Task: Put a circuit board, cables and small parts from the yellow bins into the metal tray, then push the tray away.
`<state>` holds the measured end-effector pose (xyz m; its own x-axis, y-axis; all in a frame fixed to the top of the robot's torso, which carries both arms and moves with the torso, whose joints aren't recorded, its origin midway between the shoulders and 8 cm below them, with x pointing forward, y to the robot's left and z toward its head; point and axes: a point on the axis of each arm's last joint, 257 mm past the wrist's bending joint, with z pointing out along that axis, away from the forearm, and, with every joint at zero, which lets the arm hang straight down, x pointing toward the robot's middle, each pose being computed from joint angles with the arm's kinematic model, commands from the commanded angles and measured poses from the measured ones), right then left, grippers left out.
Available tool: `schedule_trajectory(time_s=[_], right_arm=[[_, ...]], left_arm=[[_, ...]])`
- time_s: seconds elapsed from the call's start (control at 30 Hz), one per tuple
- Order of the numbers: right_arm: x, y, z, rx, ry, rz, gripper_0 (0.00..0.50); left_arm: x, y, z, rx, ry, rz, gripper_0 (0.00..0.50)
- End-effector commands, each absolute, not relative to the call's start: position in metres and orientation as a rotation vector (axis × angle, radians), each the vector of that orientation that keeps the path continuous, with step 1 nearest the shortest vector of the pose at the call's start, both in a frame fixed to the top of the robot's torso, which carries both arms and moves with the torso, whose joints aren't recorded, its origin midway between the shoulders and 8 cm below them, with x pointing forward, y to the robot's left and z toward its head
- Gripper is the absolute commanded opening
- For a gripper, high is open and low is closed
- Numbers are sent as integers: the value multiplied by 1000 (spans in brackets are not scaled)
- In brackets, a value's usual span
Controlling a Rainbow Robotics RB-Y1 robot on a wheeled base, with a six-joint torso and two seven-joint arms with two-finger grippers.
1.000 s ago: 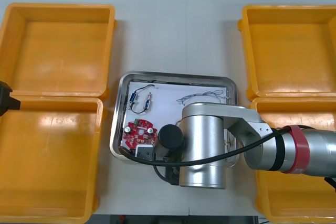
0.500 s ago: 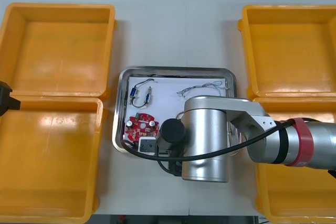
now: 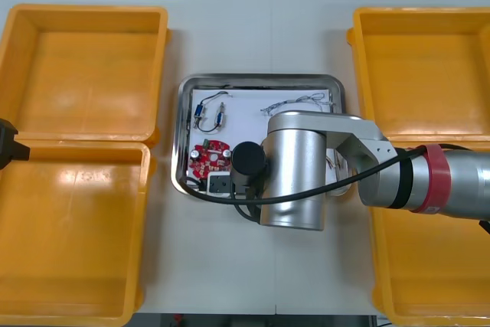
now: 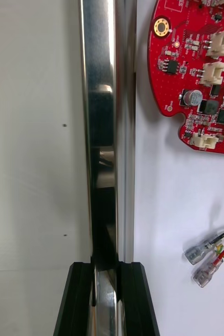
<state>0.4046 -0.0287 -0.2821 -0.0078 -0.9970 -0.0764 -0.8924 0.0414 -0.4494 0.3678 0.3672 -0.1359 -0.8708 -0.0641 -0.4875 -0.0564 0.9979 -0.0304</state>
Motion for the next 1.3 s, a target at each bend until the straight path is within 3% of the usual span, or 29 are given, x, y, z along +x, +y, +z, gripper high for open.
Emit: schedule_trajectory(time_s=[0.03,1.3], right_arm=[[421,-15,-261,-1947,1874,-415,74],[507,-2,-222,-1922,1777,-485,47]], left_arm=[[363,371,-133,37,2614,29,500],[363,371,-133,37,2614,29,500]])
